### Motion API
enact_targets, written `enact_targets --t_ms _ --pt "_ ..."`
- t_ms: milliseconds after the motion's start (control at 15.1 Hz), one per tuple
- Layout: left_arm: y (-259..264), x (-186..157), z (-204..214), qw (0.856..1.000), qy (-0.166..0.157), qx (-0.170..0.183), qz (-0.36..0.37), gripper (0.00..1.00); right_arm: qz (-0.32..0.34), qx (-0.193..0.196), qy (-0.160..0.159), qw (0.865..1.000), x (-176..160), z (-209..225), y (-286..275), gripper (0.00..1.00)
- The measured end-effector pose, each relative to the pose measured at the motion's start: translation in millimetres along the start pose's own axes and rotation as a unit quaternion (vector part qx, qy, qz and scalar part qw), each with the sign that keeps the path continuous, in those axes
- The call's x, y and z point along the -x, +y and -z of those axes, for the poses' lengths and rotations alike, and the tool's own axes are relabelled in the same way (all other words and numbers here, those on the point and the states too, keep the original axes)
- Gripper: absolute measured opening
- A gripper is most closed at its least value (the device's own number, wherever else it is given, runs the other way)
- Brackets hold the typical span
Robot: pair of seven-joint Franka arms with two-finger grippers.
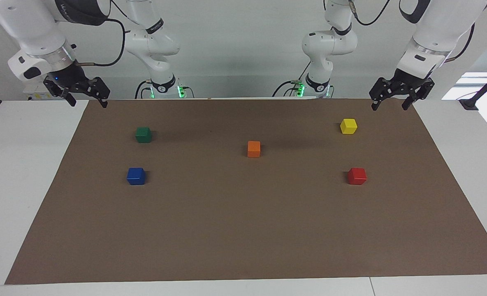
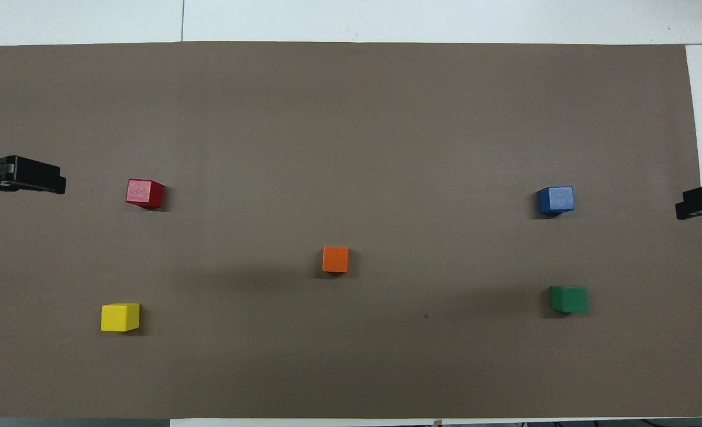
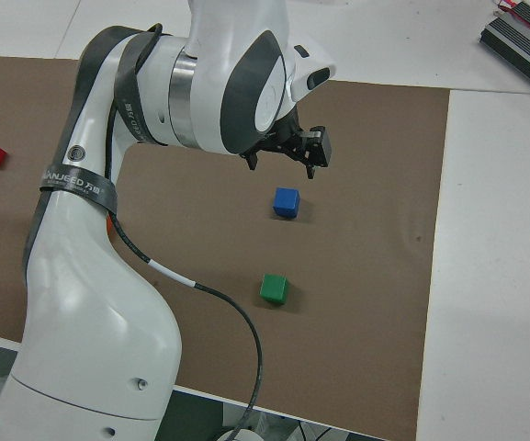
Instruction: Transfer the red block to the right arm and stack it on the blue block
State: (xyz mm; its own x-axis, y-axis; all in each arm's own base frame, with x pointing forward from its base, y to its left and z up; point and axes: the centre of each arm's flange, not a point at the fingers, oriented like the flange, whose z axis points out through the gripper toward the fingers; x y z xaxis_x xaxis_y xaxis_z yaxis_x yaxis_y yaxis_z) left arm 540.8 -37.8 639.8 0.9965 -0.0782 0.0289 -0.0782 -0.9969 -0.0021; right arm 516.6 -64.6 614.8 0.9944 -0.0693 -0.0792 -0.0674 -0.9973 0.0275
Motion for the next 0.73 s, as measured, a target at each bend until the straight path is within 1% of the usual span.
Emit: enact_targets --t_ms 597,729 --pt "-0.3 0.2 -0.2 1.0 -0.001 0.0 0.001 1.0 0.0 0.0 0.002 1.0 0.3 0.8 0.0 1.0" --pt "-6.2 0.4 -0.9 1.0 -0.002 0.0 0.019 1.0 0.0 0.0 0.003 1.0 0.2 1.1 0.0 1.0"
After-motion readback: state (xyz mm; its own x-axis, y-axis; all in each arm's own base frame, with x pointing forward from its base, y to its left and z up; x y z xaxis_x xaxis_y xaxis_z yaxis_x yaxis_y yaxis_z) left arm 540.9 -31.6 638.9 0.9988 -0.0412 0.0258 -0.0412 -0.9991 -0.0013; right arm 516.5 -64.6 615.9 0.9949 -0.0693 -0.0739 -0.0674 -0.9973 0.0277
